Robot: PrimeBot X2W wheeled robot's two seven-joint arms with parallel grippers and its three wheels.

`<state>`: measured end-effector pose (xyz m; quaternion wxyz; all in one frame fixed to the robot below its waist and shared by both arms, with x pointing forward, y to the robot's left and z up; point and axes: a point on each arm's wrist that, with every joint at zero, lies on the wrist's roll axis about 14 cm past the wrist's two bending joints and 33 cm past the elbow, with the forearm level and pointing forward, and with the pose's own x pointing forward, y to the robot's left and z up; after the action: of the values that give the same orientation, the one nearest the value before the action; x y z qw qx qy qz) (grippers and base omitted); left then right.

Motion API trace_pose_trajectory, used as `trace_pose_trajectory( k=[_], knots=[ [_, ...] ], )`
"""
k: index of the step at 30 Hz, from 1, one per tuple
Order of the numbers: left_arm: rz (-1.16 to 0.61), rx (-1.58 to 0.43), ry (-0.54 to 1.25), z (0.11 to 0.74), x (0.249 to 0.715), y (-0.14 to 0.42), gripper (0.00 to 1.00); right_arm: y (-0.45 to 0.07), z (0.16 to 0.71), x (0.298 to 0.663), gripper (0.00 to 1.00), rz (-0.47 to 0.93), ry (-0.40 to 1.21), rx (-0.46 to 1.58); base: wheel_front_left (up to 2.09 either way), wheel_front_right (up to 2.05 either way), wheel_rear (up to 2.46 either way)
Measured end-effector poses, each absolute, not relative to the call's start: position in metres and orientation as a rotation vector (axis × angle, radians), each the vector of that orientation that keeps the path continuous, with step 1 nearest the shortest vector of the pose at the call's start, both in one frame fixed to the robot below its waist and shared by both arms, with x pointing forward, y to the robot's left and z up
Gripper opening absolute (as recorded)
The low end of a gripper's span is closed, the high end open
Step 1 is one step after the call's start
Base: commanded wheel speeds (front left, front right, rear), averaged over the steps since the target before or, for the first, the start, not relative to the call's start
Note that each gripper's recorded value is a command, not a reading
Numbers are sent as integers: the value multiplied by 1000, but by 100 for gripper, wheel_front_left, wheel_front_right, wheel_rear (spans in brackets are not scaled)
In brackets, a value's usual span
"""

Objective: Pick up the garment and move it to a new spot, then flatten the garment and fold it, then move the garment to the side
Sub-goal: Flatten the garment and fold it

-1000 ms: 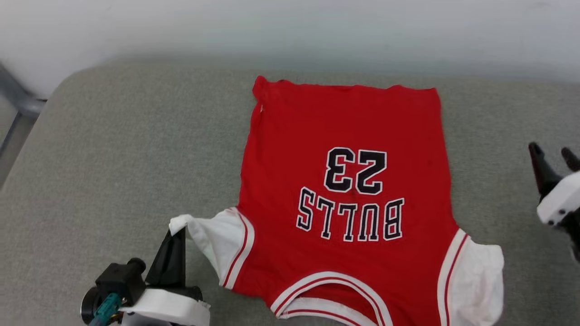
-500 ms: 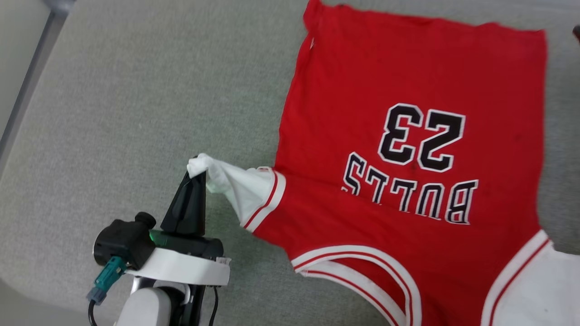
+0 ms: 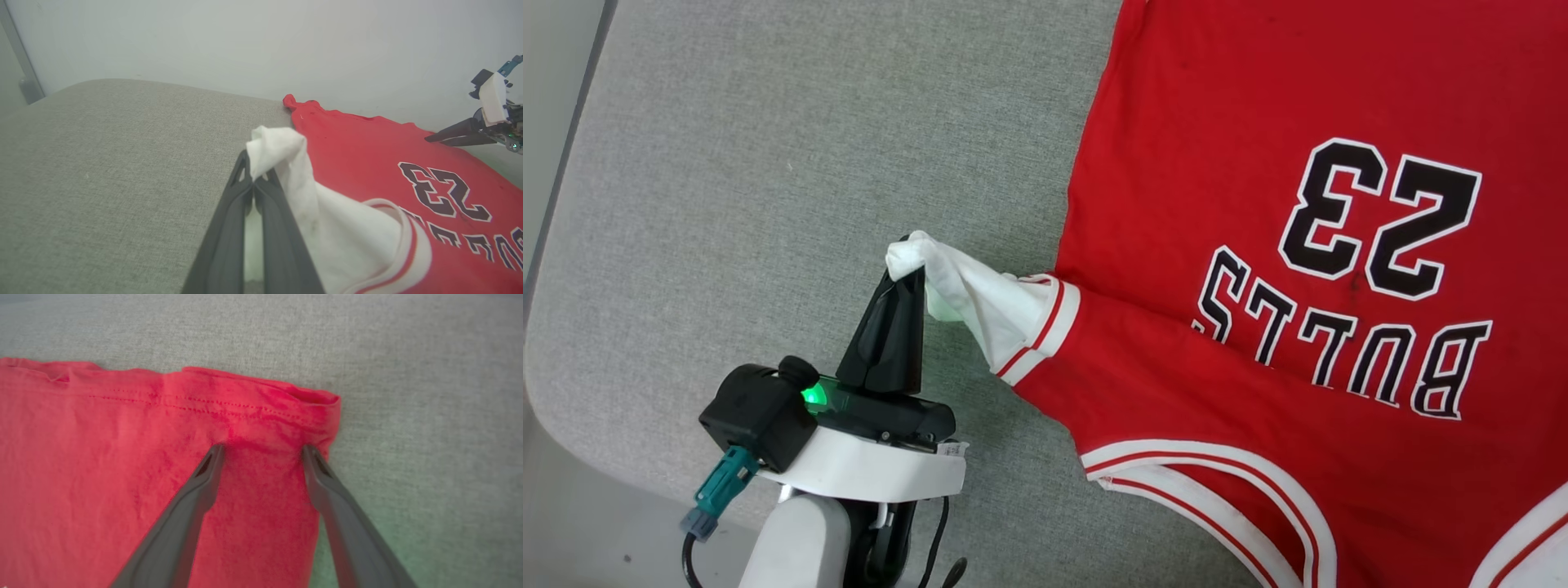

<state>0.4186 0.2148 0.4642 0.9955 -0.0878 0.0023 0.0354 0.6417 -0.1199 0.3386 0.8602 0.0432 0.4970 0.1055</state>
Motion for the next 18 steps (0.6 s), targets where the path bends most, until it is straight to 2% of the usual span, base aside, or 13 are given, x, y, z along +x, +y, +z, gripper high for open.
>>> trace_pose_trajectory(
  k=[1, 2, 3, 4, 5, 10, 18],
  knots=[
    [72, -174, 3, 465, 418, 215, 0, -121, 337, 641, 100, 218, 1060, 99, 0, 0, 0],
    [73, -174, 1, 466, 418, 216, 0, -122, 335, 638, 85, 214, 1081, 105, 0, 0, 0],
    [75, -173, -1, 466, 418, 216, 0, -122, 335, 637, 34, 212, 1096, 108, 0, 0, 0],
    [77, -171, -3, 467, 417, 217, 0, -122, 335, 636, 3, 210, 1099, 104, 0, 0, 0],
    [78, -171, -5, 468, 417, 217, 0, -123, 335, 637, 0, 206, 1098, 105, 0, 0, 0],
    [80, -175, -18, 474, 415, 217, 0, -125, 345, 640, 0, 194, 1067, 74, 0, 0, 0],
    [87, -168, -45, 487, 403, 219, 0, -145, 400, 642, 0, 176, 958, -31, 0, 0, 0]
  ],
)
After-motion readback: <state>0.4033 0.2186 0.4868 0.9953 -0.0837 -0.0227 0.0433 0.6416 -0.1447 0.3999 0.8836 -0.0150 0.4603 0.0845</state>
